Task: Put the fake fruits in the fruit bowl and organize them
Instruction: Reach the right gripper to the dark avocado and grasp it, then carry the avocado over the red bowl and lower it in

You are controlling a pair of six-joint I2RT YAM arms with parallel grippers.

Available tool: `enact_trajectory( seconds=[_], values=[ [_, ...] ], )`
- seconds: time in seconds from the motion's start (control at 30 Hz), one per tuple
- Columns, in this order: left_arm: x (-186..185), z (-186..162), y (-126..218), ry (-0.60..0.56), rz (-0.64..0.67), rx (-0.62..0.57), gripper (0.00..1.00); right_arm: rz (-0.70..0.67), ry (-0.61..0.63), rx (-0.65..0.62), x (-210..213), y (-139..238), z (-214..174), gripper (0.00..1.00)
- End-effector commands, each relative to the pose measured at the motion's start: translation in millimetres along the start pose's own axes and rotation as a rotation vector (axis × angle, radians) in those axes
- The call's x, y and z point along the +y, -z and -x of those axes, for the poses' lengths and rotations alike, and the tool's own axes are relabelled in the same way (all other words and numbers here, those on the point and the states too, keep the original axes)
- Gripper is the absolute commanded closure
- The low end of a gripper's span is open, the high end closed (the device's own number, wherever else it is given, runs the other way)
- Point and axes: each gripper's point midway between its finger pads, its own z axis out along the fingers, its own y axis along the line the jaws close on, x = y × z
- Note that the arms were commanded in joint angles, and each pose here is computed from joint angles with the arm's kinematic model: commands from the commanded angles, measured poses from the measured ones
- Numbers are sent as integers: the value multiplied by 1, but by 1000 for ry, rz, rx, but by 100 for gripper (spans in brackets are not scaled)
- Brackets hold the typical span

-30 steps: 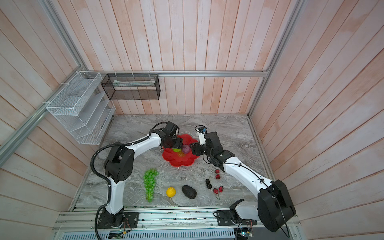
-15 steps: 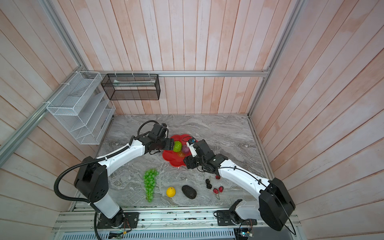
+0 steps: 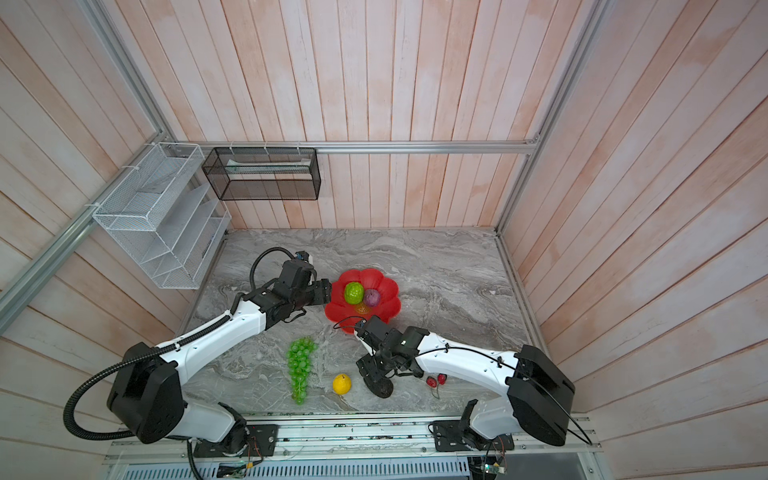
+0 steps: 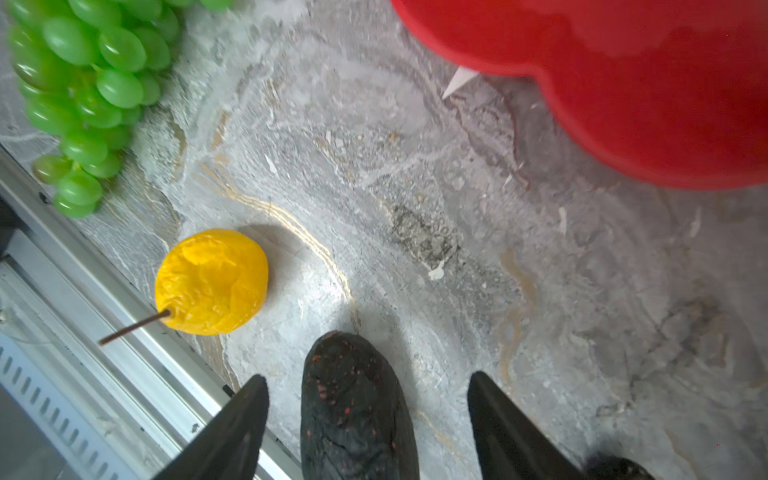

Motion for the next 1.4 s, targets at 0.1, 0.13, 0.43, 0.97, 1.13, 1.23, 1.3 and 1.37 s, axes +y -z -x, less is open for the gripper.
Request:
enact_trajectory(
  seconds=[0.1, 0.13, 0.43, 0.97, 1.13, 1.23, 1.3, 1.37],
  values=[
    [3, 7, 5, 32, -1, -48, 20, 11, -10, 130, 9, -16, -39, 24],
    [4, 6, 5, 33, -3, -47, 20, 13, -5, 142, 10, -17, -43, 24],
    [4, 5, 3, 34, -2, -36, 20, -14, 12, 178, 3, -29, -55, 42],
    [9, 8, 10, 59, 11, -56, 20, 4, 7, -126, -5, 46, 53, 61],
    [13, -1, 15, 64, 18, -40, 20, -84, 27, -242, -45, 54, 115, 62],
    [17, -4, 22, 78, 18, -41, 20, -141, 59, -248, -62, 48, 139, 62],
    [18, -7, 26, 89, 9, -41, 20, -163, 65, -255, -71, 42, 154, 62],
    [19, -11, 28, 102, 1, -37, 20, -164, 69, -259, -75, 33, 163, 62]
  ],
)
